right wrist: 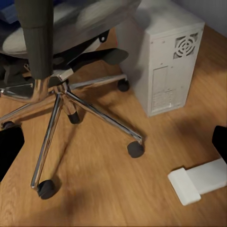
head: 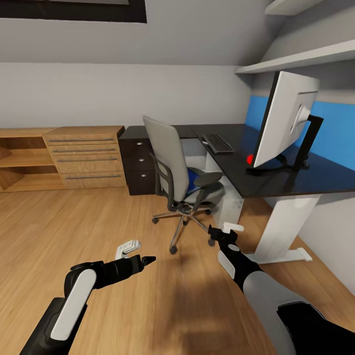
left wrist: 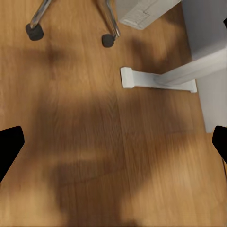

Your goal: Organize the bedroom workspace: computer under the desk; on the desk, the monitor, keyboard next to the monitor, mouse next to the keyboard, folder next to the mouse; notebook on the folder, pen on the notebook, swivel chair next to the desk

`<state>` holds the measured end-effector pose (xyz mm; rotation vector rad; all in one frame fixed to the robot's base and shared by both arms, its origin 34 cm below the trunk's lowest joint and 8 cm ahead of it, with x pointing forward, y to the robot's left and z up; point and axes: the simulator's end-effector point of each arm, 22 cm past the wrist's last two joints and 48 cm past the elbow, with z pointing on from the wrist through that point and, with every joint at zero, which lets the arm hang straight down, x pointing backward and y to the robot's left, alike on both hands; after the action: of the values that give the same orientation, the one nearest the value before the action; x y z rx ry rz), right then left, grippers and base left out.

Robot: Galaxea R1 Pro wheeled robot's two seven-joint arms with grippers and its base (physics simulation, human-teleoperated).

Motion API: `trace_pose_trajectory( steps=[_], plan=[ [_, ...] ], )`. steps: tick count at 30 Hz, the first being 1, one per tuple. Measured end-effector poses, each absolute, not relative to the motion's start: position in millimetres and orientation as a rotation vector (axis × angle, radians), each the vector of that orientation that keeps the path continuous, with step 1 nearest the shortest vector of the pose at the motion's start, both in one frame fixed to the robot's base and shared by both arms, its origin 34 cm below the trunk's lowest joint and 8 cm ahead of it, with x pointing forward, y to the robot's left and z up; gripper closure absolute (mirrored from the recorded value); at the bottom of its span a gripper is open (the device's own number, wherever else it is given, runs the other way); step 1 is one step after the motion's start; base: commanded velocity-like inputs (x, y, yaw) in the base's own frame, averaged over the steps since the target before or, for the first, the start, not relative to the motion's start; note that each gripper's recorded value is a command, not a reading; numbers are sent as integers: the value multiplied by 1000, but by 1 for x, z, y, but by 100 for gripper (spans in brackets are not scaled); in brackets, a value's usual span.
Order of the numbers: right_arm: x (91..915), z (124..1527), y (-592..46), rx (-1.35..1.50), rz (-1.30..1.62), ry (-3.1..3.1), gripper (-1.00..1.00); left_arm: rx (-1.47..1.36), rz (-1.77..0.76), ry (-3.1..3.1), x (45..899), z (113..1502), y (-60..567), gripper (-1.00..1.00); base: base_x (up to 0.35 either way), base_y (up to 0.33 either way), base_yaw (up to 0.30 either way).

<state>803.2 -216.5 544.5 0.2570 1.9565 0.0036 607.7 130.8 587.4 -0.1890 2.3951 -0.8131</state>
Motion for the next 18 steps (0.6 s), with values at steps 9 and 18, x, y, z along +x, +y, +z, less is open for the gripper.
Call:
trace_pose_trajectory(
  steps=[9,18],
  plan=[
    [803,545,-217,258,4,1953,-100,-193,-814,2399,607,586,131,-100,136,0,0],
    [803,545,-217,259,4,1952,-100,-199,-811,2408,607,582,132,-100,280,0,0]
  ],
)
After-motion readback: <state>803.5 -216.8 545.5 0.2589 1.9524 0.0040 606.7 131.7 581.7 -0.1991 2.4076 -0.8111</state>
